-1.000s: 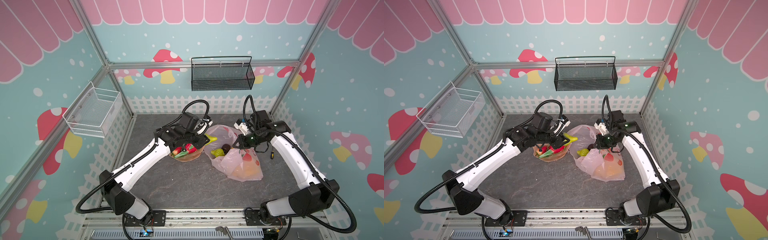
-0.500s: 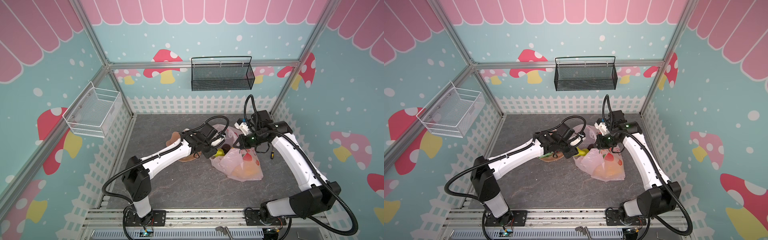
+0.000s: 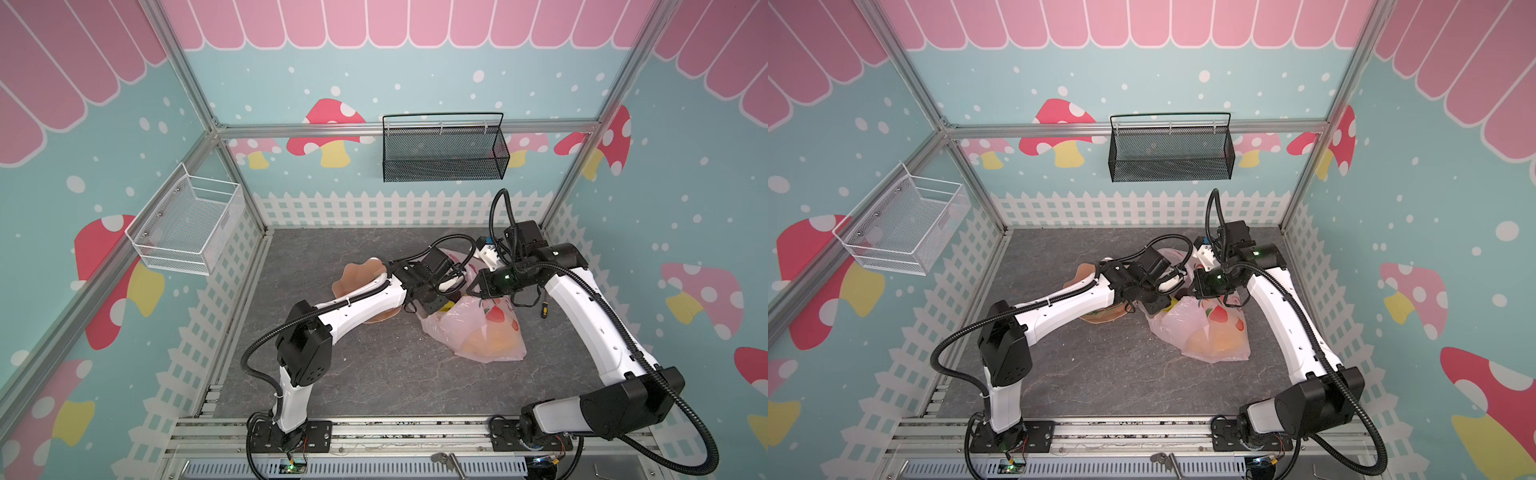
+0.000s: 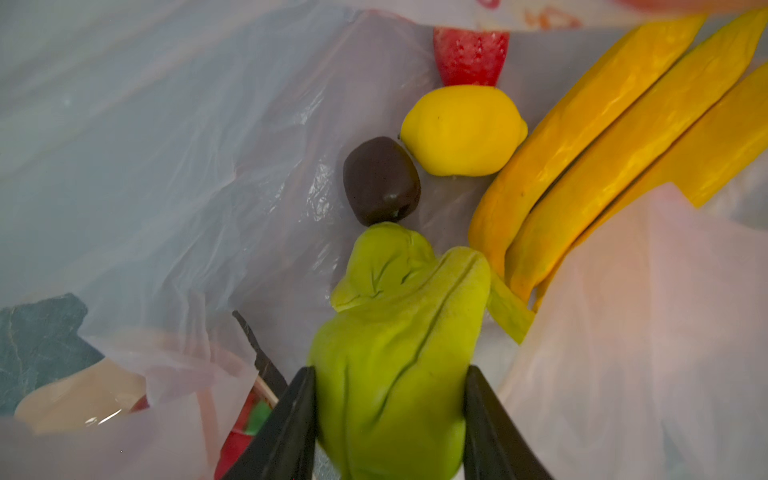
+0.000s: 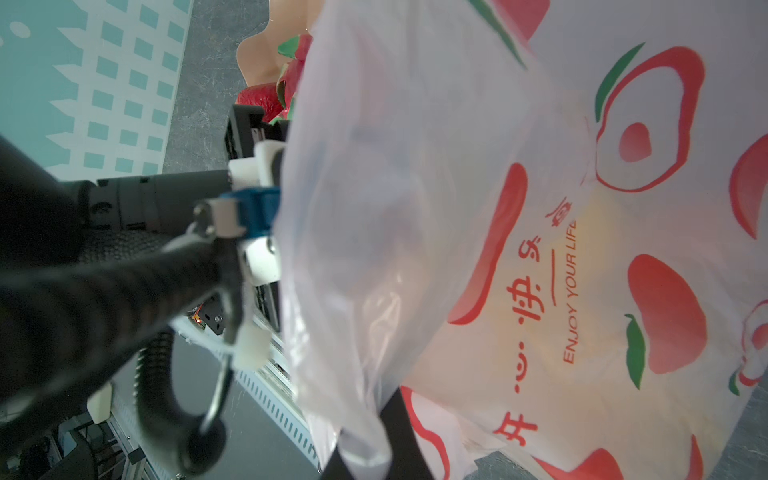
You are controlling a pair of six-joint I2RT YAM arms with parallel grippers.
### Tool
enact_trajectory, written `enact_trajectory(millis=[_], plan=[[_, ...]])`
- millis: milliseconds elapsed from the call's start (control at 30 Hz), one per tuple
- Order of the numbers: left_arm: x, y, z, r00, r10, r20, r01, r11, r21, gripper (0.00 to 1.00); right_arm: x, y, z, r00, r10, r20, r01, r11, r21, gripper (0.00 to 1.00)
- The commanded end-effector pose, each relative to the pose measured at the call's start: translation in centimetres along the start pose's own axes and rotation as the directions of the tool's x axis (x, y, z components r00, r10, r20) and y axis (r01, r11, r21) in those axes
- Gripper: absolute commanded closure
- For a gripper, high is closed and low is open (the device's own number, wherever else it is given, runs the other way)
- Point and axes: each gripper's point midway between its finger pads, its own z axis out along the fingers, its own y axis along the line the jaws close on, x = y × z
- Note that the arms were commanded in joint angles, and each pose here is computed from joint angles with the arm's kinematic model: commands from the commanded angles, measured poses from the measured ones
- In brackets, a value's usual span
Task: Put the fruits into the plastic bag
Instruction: 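Carry the pear with the left gripper over the bag opening, then lower the pear into the bag and open the left gripper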
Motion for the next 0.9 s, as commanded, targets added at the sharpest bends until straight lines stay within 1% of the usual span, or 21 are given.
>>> enact_trajectory(millis=[0,133,267,367,500,567,633,700,767,867], plan=[[-2.1,-0.8,0.8,0.999,0.0,0.046,-0.001,1.0,0.027,0.67,0.7,0.6,-0.5,1.0,-0.028,-0.004,0.028,1.0,-0.01,1.0],[-3.6,-1.5,1.7,0.997,-0.021,0.079,0.018,0.999,0.04,0.67,0.7,0.6,-0.5,1.0,-0.028,-0.003,0.028,1.0,-0.012,1.0],[-5.3,-1.9,2.1,0.988,-0.085,0.13,0.076,0.994,0.077,0.65,0.7,0.6,-0.5,1.0,-0.027,-0.005,0.026,1.0,-0.014,1.0],[-6.2,-2.5,2.4,0.982,-0.125,0.144,0.109,0.988,0.112,0.64,0.7,0.7,-0.4,1.0,-0.026,-0.007,0.026,1.0,-0.018,1.0],[-6.9,-4.1,3.2,0.971,-0.191,0.145,0.16,0.967,0.2,0.63,0.6,0.7,-0.5,1.0,-0.027,-0.005,0.027,0.999,-0.017,1.0],[-7.2,-4.9,3.5,0.967,-0.207,0.145,0.17,0.958,0.232,0.63,0.6,0.5,-0.4,1.0,-0.026,-0.006,0.026,1.0,-0.005,1.0],[-7.6,-5.4,3.7,0.958,-0.245,0.147,0.202,0.944,0.261,0.63,0.7,0.4,-0.4,1.0,-0.025,-0.01,0.025,1.0,-0.005,1.0],[-8.0,-5.8,3.7,0.947,-0.286,0.149,0.235,0.928,0.289,0.59,0.6,0.4,-0.3,1.0,-0.026,-0.01,0.026,1.0,-0.006,1.0],[-8.3,-5.8,3.6,0.937,-0.314,0.152,0.26,0.92,0.294,0.52,0.5,0.4,-0.3,1.0,-0.026,-0.009,0.026,1.0,-0.006,1.0],[-8.3,-5.8,3.5,0.928,-0.34,0.153,0.283,0.909,0.304,0.37,0.4,0.5,-0.5,1.0,-0.03,-0.002,0.03,1.0,-0.005,1.0]])
